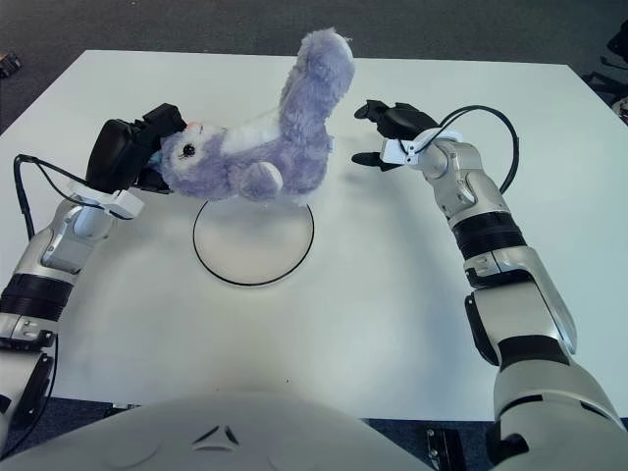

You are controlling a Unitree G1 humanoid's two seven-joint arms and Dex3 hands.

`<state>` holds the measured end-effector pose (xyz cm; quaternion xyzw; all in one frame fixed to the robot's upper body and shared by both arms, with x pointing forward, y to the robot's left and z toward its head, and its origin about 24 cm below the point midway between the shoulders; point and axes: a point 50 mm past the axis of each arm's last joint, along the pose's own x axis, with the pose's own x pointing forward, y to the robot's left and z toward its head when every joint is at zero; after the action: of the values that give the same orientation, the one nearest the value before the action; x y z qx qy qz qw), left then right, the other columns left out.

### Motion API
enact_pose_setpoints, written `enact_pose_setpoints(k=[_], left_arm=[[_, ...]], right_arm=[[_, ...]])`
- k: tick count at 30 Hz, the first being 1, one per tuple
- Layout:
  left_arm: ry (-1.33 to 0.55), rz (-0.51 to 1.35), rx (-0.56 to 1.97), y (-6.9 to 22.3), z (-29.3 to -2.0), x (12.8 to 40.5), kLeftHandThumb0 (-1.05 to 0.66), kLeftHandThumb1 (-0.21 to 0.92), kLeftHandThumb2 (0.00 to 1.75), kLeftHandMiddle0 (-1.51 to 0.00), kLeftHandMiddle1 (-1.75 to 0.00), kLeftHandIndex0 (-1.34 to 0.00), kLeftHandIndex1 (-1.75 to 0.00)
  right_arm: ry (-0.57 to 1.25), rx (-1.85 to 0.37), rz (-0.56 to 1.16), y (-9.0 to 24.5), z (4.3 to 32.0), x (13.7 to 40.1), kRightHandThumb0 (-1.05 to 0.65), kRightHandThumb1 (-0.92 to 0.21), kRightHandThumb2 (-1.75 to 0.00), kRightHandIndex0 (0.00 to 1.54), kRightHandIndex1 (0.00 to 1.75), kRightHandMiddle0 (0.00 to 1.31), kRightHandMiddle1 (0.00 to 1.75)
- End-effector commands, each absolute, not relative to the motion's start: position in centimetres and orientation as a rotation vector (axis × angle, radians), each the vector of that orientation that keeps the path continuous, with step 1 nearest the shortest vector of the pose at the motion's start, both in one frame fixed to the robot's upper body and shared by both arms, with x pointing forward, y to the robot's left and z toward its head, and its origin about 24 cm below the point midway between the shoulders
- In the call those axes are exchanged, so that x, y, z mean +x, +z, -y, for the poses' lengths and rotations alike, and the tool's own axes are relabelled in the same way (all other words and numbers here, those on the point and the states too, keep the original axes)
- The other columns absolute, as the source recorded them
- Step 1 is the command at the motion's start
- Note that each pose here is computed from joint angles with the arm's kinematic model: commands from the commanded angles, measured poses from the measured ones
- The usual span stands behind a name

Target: Put the doll into the plate.

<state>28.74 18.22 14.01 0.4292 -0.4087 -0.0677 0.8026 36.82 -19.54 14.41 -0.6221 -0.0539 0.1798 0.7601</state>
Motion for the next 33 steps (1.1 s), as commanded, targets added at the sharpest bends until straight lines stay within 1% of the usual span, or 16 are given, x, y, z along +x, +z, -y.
enact_pose_setpoints(k=[1, 15, 20, 31, 33], left_arm=[[-0.142, 0.922, 0.914, 14.4, -18.5, 28.7, -0.59, 0.8, 0.92, -1.46, -1.75, -1.22, -1.75], [-0.187, 0.979, 0.925, 13.8, -18.4, 28.7, -0.64, 0.83, 0.93, -1.48, -1.75, -1.25, -1.75], [-0.2, 0.986, 0.948, 13.5, -18.4, 28.6, -0.66, 0.85, 0.91, -1.49, -1.75, -1.26, -1.75], [-0.214, 1.003, 0.993, 13.1, -18.4, 28.8, -0.7, 0.86, 0.88, -1.49, -1.75, -1.24, -1.75], [-0.216, 1.005, 1.003, 13.0, -18.4, 28.8, -0.72, 0.87, 0.84, -1.48, -1.75, -1.24, -1.75]], right_arm=[[0.374, -1.371, 0.138, 15.1, 19.8, 37.1, -0.92, -0.92, -0.72, 0.0, 0.48, 0.0, 0.6], [0.38, -1.373, 0.14, 15.0, 20.0, 37.2, -0.93, -0.92, -0.71, 0.0, 0.48, 0.0, 0.62], [0.381, -1.374, 0.139, 15.1, 20.1, 37.2, -0.93, -0.92, -0.71, 0.0, 0.48, 0.0, 0.62], [0.385, -1.373, 0.133, 15.1, 20.3, 37.1, -0.92, -0.92, -0.7, 0.0, 0.48, 0.0, 0.63], [0.385, -1.374, 0.132, 15.1, 20.3, 37.1, -0.92, -0.92, -0.7, 0.0, 0.48, 0.0, 0.63]])
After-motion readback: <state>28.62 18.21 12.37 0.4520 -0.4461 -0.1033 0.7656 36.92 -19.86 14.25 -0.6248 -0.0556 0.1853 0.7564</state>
